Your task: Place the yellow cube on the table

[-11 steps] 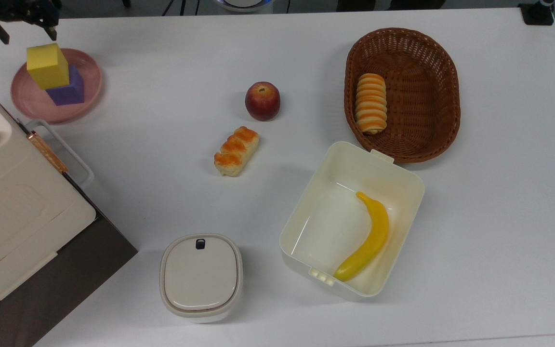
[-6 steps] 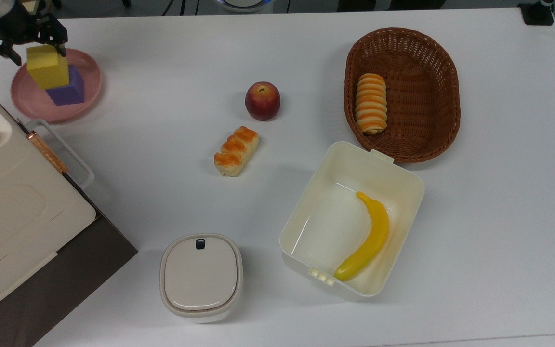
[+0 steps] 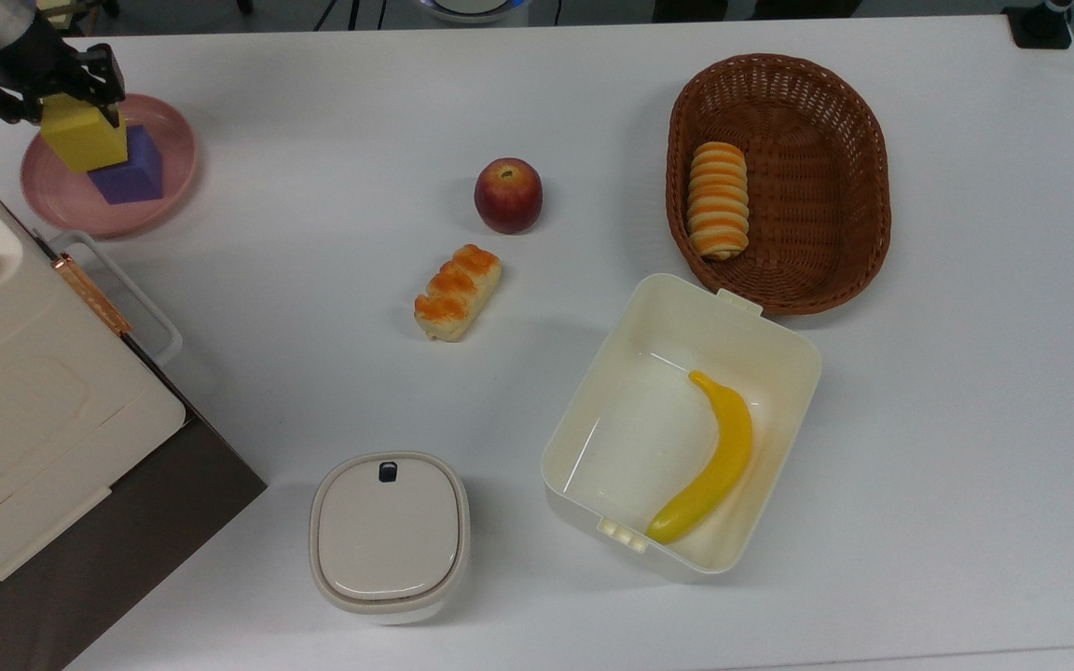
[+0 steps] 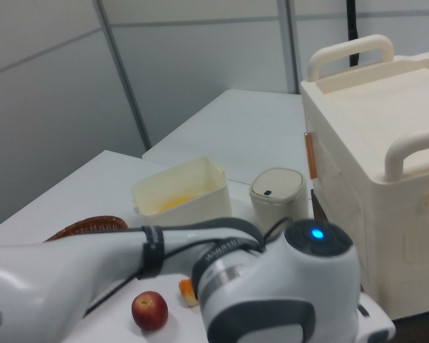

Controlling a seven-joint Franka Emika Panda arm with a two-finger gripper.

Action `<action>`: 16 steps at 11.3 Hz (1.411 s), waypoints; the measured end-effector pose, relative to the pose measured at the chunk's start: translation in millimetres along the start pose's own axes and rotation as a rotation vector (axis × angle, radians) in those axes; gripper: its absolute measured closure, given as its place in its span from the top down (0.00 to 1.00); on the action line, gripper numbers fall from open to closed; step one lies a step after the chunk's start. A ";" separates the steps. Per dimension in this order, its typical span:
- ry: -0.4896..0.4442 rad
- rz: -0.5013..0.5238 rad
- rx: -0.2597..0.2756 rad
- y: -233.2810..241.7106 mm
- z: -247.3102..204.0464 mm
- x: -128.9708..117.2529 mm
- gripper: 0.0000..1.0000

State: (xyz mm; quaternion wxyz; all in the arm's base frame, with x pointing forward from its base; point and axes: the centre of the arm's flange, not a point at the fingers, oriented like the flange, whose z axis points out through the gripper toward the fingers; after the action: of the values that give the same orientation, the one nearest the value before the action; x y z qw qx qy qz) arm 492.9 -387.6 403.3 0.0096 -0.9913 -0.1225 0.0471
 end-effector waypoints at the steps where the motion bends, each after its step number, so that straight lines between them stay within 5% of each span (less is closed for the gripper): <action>1: 0.014 -0.008 -0.017 -4.3 -13.3 3.1 0.58; 5: 0.052 -0.002 -0.059 -62.4 -58.5 48.4 0.58; 10: 0.041 0.135 -0.052 -210.1 -47.6 159.9 0.61; 13: 0.018 0.155 -0.049 -266.1 -31.8 189.1 0.67; 16: 0.020 0.173 -0.051 -265.7 -32.6 189.7 1.00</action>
State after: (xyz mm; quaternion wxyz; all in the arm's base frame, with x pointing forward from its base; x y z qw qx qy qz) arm 614.9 -83.9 426.7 -0.0183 -0.9985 -0.0376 0.0347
